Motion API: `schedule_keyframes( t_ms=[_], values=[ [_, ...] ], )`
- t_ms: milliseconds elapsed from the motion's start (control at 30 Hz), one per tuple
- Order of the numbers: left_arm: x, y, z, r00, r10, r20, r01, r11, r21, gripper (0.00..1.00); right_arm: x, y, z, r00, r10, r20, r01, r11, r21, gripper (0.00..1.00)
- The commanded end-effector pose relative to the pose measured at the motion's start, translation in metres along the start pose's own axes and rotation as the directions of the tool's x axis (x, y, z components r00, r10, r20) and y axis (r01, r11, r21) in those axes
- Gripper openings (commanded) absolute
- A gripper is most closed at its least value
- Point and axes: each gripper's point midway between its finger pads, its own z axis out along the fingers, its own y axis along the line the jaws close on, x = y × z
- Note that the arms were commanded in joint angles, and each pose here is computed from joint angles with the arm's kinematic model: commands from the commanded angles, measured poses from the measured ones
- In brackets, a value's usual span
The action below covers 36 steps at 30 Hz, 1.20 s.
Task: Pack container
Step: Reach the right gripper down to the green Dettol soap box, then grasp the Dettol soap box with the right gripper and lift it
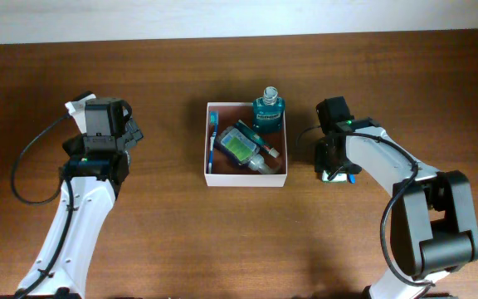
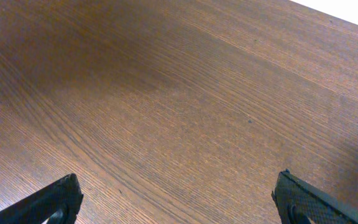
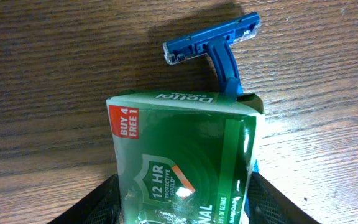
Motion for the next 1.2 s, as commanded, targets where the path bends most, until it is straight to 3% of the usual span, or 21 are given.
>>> schedule_keyframes(
  t_ms=[0, 633, 733, 867, 1000, 1167],
  values=[
    [-0.006, 0.004, -0.004, 1.0, 0.002, 0.02, -0.002, 1.0, -0.011, 1.0, 0.004, 0.001, 0.005, 1.0, 0.003, -0.016, -0.003, 1.0, 0.002, 0.57],
    [-0.006, 0.004, -0.004, 1.0, 0.002, 0.02, -0.002, 1.0, -0.011, 0.99, 0.008, 0.003, 0.019, 0.999, -0.002, -0.043, 0.002, 1.0, 0.007, 0.57],
    [-0.006, 0.004, -0.004, 1.0, 0.002, 0.02, -0.002, 1.0, -0.011, 0.99, 0.008, 0.003, 0.019, 0.999, -0.002, -0.046, 0.003, 1.0, 0.008, 0.51],
    [-0.006, 0.004, -0.004, 1.0, 0.002, 0.02, -0.002, 1.0, -0.011, 1.0, 0.007, 0.003, 0.017, 0.999, -0.002, -0.047, 0.003, 1.0, 0.009, 0.28],
    [-0.006, 0.004, -0.004, 1.0, 0.002, 0.02, -0.002, 1.0, -0.011, 0.99, 0.007, 0.002, 0.015, 0.999, -0.003, -0.05, 0.004, 1.0, 0.009, 0.27],
    [-0.006, 0.004, -0.004, 1.0, 0.002, 0.02, -0.002, 1.0, -0.011, 0.99, -0.017, 0.004, -0.021, 0.999, -0.001, -0.032, 0.001, 1.0, 0.003, 0.17]
  ],
)
